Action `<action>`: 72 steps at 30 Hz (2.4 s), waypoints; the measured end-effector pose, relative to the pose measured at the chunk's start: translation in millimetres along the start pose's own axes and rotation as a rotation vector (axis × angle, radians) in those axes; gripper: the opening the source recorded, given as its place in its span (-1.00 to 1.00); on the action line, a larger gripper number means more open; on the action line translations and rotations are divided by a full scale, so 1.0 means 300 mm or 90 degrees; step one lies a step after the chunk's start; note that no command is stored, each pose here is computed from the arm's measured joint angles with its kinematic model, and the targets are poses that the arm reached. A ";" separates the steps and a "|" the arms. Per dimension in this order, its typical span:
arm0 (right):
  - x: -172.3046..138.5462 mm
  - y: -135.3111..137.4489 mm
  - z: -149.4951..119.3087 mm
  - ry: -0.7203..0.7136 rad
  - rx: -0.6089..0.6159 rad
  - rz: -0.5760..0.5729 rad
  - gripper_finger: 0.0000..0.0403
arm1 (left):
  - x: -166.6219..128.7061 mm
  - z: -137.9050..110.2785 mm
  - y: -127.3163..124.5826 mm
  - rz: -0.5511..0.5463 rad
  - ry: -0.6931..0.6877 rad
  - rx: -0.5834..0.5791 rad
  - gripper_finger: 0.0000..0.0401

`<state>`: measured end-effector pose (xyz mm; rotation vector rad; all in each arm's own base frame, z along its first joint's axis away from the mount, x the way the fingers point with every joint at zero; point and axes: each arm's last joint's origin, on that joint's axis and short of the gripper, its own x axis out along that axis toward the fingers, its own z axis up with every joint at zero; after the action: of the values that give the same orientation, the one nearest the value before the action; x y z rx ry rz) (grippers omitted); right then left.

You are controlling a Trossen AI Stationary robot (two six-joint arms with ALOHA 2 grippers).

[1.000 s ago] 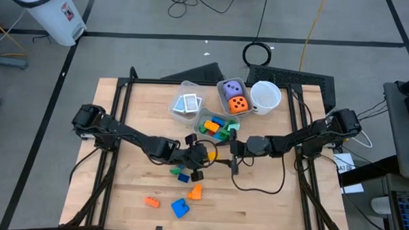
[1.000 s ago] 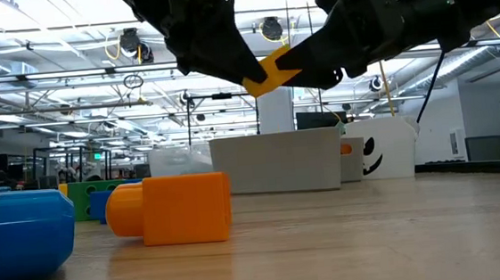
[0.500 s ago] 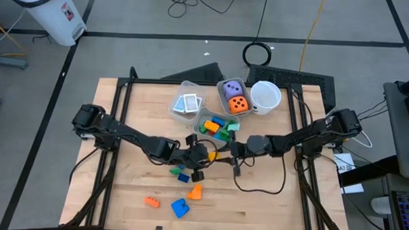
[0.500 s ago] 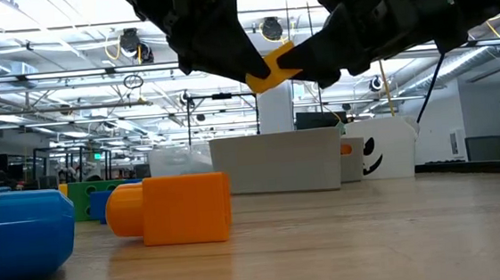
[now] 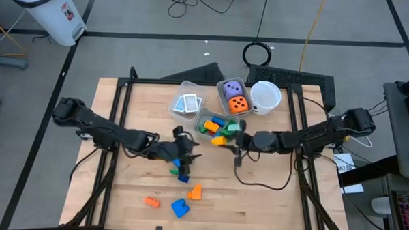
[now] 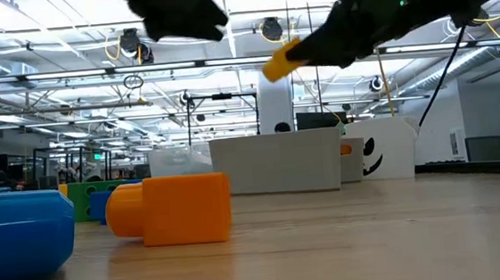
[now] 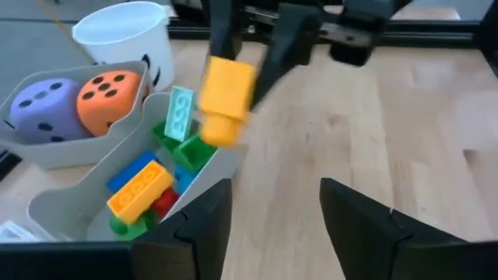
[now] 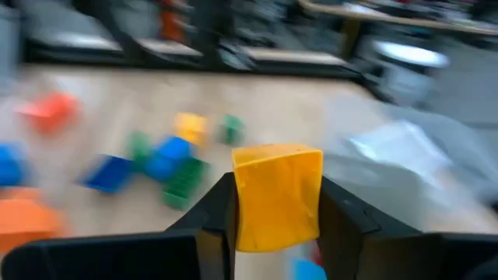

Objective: Pick & Place Toys
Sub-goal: Put the yellow game piece into the bottom gray bin, then put the green game piece into the bottom gray bin

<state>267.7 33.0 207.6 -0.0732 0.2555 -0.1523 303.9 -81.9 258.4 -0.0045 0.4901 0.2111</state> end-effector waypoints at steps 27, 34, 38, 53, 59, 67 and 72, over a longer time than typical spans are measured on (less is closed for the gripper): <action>0.068 -0.103 -0.116 0.126 0.019 -0.219 0.28 | -0.004 -0.171 0.141 0.061 0.066 -0.121 -0.05; 0.059 -0.076 -0.108 0.120 -0.001 -0.198 0.50 | -0.029 -0.257 0.167 0.132 0.222 -0.160 -0.05; 0.057 -0.071 -0.103 0.116 -0.004 -0.194 0.52 | -0.052 -0.300 0.182 0.194 0.295 -0.250 -0.05; 0.057 -0.073 -0.103 0.111 0.014 -0.197 0.52 | 0.001 -0.373 0.182 0.258 0.391 -0.422 0.08; 0.057 -0.073 -0.103 0.112 0.014 -0.197 0.52 | 0.024 -0.380 0.214 0.283 0.404 -0.435 0.37; 0.057 -0.073 -0.103 0.112 0.014 -0.197 0.52 | 0.029 -0.378 0.216 0.269 0.403 -0.419 0.51; 0.057 -0.073 -0.103 0.112 0.014 -0.197 0.52 | 0.031 -0.332 0.218 0.223 0.418 -0.399 0.47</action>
<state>273.1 6.9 175.7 -0.0780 0.4172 -0.4699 252.3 -21.6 169.2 -0.6198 1.0620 0.7114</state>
